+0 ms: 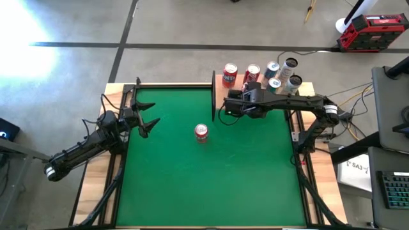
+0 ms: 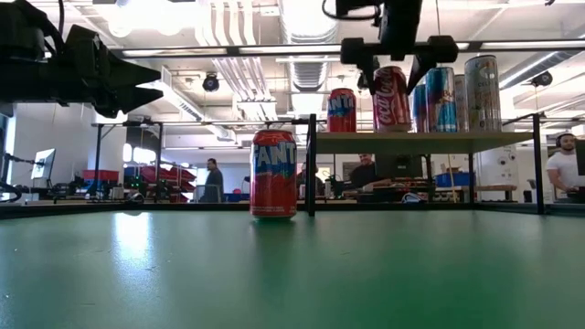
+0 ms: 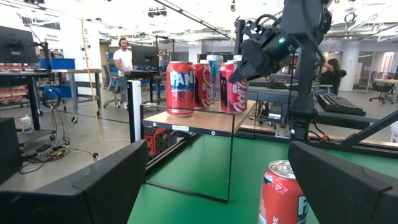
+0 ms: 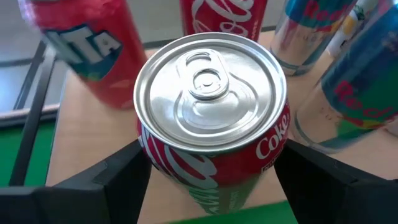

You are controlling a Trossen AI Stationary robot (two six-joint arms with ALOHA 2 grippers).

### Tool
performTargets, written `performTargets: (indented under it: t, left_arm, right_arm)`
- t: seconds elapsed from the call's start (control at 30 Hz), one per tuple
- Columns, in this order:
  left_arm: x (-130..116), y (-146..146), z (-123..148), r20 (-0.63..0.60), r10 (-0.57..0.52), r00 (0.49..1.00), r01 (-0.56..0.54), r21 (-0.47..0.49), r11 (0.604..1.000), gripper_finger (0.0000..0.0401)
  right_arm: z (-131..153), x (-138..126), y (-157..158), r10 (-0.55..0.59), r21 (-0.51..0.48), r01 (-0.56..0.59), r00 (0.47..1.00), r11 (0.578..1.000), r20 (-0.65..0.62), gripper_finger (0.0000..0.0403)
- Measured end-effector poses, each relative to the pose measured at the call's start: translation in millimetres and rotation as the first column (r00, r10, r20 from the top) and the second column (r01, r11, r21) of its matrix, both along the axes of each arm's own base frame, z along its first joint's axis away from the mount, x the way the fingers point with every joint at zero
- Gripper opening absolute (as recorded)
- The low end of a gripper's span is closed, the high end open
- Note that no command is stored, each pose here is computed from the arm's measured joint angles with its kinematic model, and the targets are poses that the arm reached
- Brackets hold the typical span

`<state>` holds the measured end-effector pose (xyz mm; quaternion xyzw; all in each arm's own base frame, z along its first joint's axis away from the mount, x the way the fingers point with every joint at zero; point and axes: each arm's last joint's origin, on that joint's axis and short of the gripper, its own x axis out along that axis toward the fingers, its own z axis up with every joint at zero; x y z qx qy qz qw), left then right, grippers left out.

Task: Place canned beverage on shelf
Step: Put the red soda can on the shelf aligned with the other red soda can

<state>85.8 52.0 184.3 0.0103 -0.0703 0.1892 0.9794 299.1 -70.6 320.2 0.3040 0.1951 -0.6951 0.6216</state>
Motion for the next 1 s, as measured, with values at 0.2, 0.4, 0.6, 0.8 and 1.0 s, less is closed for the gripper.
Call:
performTargets:
  t: [0.2, 0.4, 0.6, 0.8, 1.0]
  left_arm:
    - [0, 0, 0, 0.000, 0.000, 1.000, 0.000, 0.000, 1.000, 0.0372]
    - [0, 0, 0, 0.000, 0.000, 1.000, 0.000, 0.000, 1.000, 0.0372]
    - [0, 0, 0, 0.000, 0.000, 1.000, 0.000, 0.000, 1.000, 0.0372]
    - [0, 0, 0, 0.000, 0.000, 1.000, 0.000, -0.001, 1.000, 0.0372]
    - [0, 0, 0, 0.000, 0.000, 1.000, 0.000, -0.001, 1.000, 0.0372]
  right_arm:
    - [10, -7, 4, 0.071, 0.013, -0.071, 0.997, 0.997, -0.033, 0.0293]
    - [9, -8, 2, 0.092, 0.014, -0.092, 0.994, 0.996, -0.061, 0.0293]
    - [-3, -10, -1, 0.047, 0.003, -0.047, 0.996, 0.999, -0.073, 0.0293]
    - [-9, -11, -5, 0.000, -0.033, -0.001, 0.999, 0.999, -0.045, 0.0293]
    - [-13, -9, -6, -0.005, -0.045, 0.004, 1.000, 0.999, -0.031, 0.0293]
